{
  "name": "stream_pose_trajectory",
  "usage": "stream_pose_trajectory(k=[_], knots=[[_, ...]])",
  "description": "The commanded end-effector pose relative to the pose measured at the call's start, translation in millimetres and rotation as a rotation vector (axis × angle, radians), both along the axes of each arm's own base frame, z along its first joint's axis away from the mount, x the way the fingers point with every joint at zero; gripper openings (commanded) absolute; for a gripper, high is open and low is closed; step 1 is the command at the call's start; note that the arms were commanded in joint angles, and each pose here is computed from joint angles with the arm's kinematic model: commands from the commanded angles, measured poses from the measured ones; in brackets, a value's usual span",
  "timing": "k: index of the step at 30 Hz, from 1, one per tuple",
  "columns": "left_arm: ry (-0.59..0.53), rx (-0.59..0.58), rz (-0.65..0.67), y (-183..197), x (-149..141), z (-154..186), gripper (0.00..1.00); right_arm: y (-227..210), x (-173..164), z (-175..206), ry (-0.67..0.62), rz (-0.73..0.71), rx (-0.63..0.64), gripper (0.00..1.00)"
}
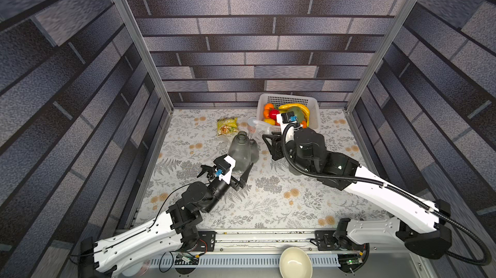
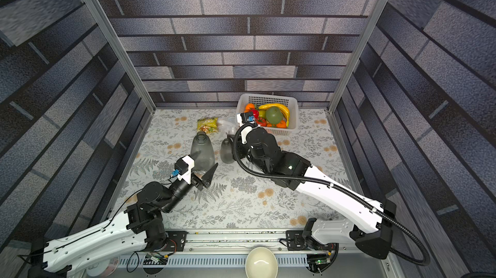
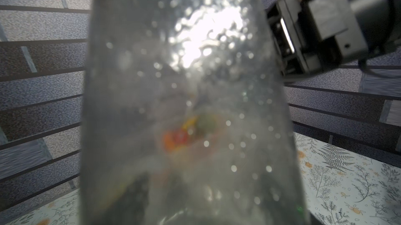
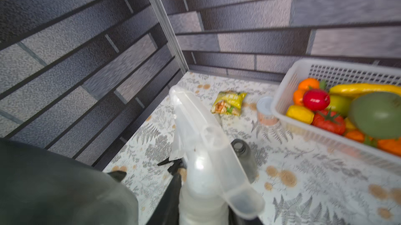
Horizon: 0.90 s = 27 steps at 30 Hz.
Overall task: Attach spray nozzles to spray bottles
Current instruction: Pick up the spray nozzle from the center of the board.
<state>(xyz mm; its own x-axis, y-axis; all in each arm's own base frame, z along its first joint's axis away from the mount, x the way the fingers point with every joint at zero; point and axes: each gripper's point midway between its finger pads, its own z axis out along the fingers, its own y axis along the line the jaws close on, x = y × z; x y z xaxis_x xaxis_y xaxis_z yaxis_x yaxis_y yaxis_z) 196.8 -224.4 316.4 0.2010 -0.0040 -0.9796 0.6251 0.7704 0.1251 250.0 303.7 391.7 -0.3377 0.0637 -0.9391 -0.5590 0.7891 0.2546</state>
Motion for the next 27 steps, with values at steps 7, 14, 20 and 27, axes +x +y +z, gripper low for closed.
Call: stream_pose_trajectory(k=[7,14,20,27], knots=[[-0.037,-0.046,-0.088,-19,-9,-7,0.72,-25,-8,136,-0.439,-0.037,0.191,0.28],[-0.001,-0.062,-0.071,-18,-4,-22,0.72,-18,-35,193,-0.554,0.095,0.369,0.28],[0.029,-0.083,-0.071,-19,2,-31,0.72,-7,-50,211,-0.537,0.207,0.455,0.27],[0.033,-0.075,-0.079,-19,1,-30,0.72,14,-42,195,-0.469,0.240,0.452,0.27]])
